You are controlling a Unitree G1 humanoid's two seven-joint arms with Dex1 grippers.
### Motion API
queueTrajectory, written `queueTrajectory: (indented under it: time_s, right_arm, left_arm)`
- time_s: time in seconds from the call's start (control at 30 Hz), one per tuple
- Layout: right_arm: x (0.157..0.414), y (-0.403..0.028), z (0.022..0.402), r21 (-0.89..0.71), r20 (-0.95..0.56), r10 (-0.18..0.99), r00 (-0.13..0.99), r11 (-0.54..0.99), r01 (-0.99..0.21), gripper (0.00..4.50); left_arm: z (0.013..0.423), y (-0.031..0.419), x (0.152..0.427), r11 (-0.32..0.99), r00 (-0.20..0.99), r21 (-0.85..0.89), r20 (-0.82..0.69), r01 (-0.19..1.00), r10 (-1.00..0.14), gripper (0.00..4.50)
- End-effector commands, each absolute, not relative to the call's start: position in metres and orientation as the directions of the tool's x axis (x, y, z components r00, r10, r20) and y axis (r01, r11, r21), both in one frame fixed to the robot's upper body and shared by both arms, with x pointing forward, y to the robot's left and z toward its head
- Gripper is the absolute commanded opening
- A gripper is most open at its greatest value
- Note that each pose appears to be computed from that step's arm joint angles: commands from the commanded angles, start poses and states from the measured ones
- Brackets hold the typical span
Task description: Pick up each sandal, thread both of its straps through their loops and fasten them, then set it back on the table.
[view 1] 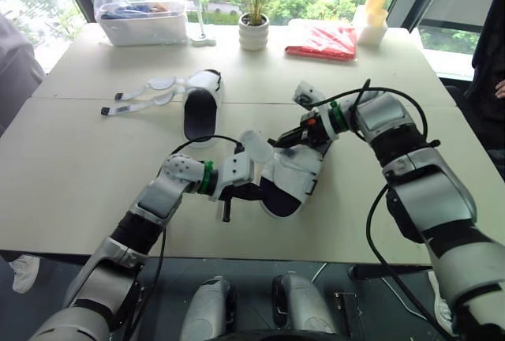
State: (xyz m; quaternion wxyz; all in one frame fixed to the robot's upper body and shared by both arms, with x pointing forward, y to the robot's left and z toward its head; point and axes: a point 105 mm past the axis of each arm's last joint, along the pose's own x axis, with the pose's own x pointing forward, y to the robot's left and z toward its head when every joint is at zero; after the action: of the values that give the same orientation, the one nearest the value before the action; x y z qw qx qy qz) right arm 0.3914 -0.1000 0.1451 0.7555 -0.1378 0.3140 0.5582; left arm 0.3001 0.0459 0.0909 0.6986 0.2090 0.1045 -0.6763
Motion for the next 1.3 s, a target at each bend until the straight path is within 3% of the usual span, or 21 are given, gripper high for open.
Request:
queueTrajectory:
  time_s: [0.03, 0.2, 0.3, 0.43, 0.47, 0.53, 0.7, 0.73, 0.9, 1.03, 1.13, 1.27, 1.3]
  right_arm:
    - [0.397, -0.106, 0.122, 0.022, -0.699, 0.673, 0.241, 0.358, -0.934, 0.04]
    - [0.400, -0.109, 0.140, 0.035, -0.651, 0.712, 0.265, 0.376, -0.926, 0.04]
    - [0.402, -0.111, 0.158, 0.016, -0.610, 0.736, 0.294, 0.382, -0.924, 0.96]
    - [0.401, -0.109, 0.193, -0.004, -0.497, 0.810, 0.310, 0.355, -0.935, 2.92]
    - [0.398, -0.108, 0.198, 0.008, -0.478, 0.827, 0.295, 0.340, -0.940, 3.00]
    - [0.394, -0.109, 0.197, 0.018, -0.480, 0.833, 0.275, 0.322, -0.947, 2.75]
    - [0.376, -0.106, 0.171, 0.046, -0.528, 0.831, 0.175, 0.234, -0.971, 0.24]
    - [0.375, -0.105, 0.170, 0.053, -0.528, 0.832, 0.169, 0.231, -0.972, 0.07]
    - [0.384, -0.103, 0.130, -0.055, -0.659, 0.717, 0.229, 0.257, -0.965, 0.07]
    - [0.402, -0.094, 0.129, -0.138, -0.611, 0.715, 0.340, 0.327, -0.935, 0.07]
    - [0.410, -0.090, 0.154, -0.129, -0.518, 0.759, 0.393, 0.386, -0.914, 0.07]
    - [0.397, -0.117, 0.203, 0.013, -0.410, 0.827, 0.385, 0.428, -0.904, 0.07]
    - [0.389, -0.127, 0.207, 0.040, -0.416, 0.835, 0.361, 0.414, -0.910, 0.57]
  left_arm:
    - [0.083, 0.048, 0.300, 0.016, 0.075, 0.133, -0.453, 0.991, -0.888, 0.00]
    - [0.083, 0.046, 0.301, 0.010, 0.069, 0.132, -0.453, 0.991, -0.889, 0.00]
    - [0.083, 0.046, 0.301, 0.006, 0.065, 0.131, -0.453, 0.991, -0.889, 0.00]
    - [0.083, 0.046, 0.301, 0.001, 0.061, 0.129, -0.455, 0.992, -0.888, 0.00]
    - [0.083, 0.046, 0.301, 0.000, 0.059, 0.129, -0.455, 0.992, -0.889, 0.00]
    - [0.083, 0.046, 0.301, -0.003, 0.057, 0.129, -0.455, 0.992, -0.889, 0.00]
    - [0.083, 0.045, 0.302, -0.003, 0.057, 0.132, -0.452, 0.991, -0.890, 0.00]
    - [0.083, 0.045, 0.302, -0.003, 0.057, 0.132, -0.452, 0.991, -0.890, 0.00]
    - [0.083, 0.045, 0.302, -0.004, 0.058, 0.134, -0.454, 0.991, -0.889, 0.00]
    - [0.084, 0.045, 0.302, -0.002, 0.061, 0.139, -0.448, 0.990, -0.892, 0.00]
    - [0.089, 0.046, 0.302, 0.006, 0.068, 0.141, -0.435, 0.990, -0.898, 0.00]
    - [0.125, 0.051, 0.301, 0.046, 0.073, 0.089, -0.320, 0.995, -0.945, 0.00]
    - [0.134, 0.055, 0.298, 0.037, 0.060, 0.079, -0.302, 0.996, -0.951, 0.52]
